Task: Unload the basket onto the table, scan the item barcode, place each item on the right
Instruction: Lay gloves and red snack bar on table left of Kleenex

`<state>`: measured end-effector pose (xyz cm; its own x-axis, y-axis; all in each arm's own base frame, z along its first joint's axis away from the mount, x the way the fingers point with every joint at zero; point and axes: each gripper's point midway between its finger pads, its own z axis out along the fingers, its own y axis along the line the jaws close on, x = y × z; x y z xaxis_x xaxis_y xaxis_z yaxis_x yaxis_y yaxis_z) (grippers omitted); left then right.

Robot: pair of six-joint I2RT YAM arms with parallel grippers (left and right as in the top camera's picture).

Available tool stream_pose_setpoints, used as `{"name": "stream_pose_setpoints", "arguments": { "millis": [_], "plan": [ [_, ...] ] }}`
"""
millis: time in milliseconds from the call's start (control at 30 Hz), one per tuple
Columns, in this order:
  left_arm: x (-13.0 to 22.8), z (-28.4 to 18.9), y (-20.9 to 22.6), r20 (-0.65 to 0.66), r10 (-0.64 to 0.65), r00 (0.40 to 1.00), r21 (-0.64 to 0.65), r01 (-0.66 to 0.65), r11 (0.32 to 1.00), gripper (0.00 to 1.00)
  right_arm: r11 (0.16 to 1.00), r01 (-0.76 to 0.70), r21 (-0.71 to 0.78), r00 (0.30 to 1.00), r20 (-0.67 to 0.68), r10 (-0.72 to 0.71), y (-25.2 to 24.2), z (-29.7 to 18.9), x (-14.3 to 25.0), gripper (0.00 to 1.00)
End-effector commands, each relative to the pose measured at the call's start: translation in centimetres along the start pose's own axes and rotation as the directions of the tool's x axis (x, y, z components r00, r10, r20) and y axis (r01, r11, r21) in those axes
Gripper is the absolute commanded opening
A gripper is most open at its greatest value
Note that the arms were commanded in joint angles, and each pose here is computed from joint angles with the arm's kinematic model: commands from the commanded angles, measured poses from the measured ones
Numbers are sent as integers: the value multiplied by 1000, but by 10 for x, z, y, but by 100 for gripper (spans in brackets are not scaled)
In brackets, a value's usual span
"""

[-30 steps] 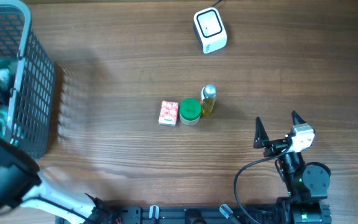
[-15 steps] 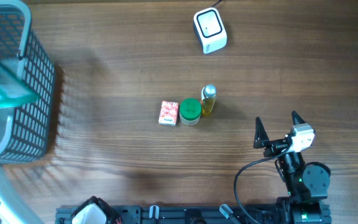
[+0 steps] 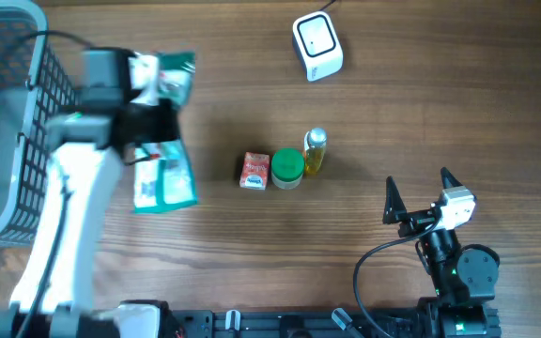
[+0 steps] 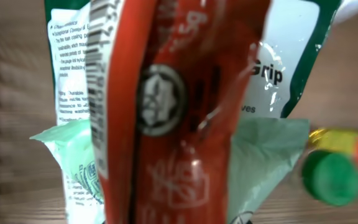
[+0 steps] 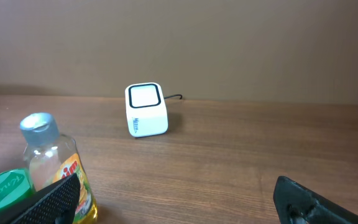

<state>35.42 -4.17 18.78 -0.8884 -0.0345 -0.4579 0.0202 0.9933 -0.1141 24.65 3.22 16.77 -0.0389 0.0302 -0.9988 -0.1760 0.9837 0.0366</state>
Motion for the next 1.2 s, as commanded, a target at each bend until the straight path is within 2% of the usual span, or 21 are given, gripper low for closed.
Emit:
{"name": "stream_pose_setpoints", "arguments": {
  "millis": [0, 167, 233, 300, 400, 567, 867, 1000, 1167],
  "plan": [
    [10, 44, 3, -76, 44, 996, -180, -57, 982, 4, 1000, 4, 6, 1000, 5, -4, -1, 0, -1, 100],
    [35, 107, -10, -207, 98, 974, -219, -143, 965, 4, 1000, 4, 6, 1000, 5, -4, -1, 0, -1, 100],
    [42, 120, 3, -241, 88, 967, -304, -161, 939, 4, 1000, 4, 6, 1000, 5, -4, -1, 0, -1, 99],
    [47, 129, 4, -263, 89, 961, -311, -172, 935, 7, 1000, 3, 6, 1000, 5, -3, -1, 0, -1, 100],
    [52, 134, -4, -282, 87, 955, -264, -164, 951, 31, 1000, 4, 6, 1000, 5, -4, -1, 0, -1, 100],
    [56, 134, -8, -296, 87, 951, -238, -162, 958, 100, 1000, 4, 6, 1000, 5, -4, -1, 0, -1, 100],
    [52, 124, -15, -274, 78, 958, -204, -137, 969, 100, 1000, 4, 6, 1000, 5, -4, -1, 0, -1, 100],
    [24, 90, -9, -135, -11, 991, -207, -17, 978, 100, 1000, 4, 6, 1000, 5, -4, -1, 0, -1, 100],
    [-10, 35, 18, 56, -112, 992, -205, 121, 971, 100, 1000, 4, 6, 1000, 5, -4, -1, 0, -1, 100]
  ]
}}
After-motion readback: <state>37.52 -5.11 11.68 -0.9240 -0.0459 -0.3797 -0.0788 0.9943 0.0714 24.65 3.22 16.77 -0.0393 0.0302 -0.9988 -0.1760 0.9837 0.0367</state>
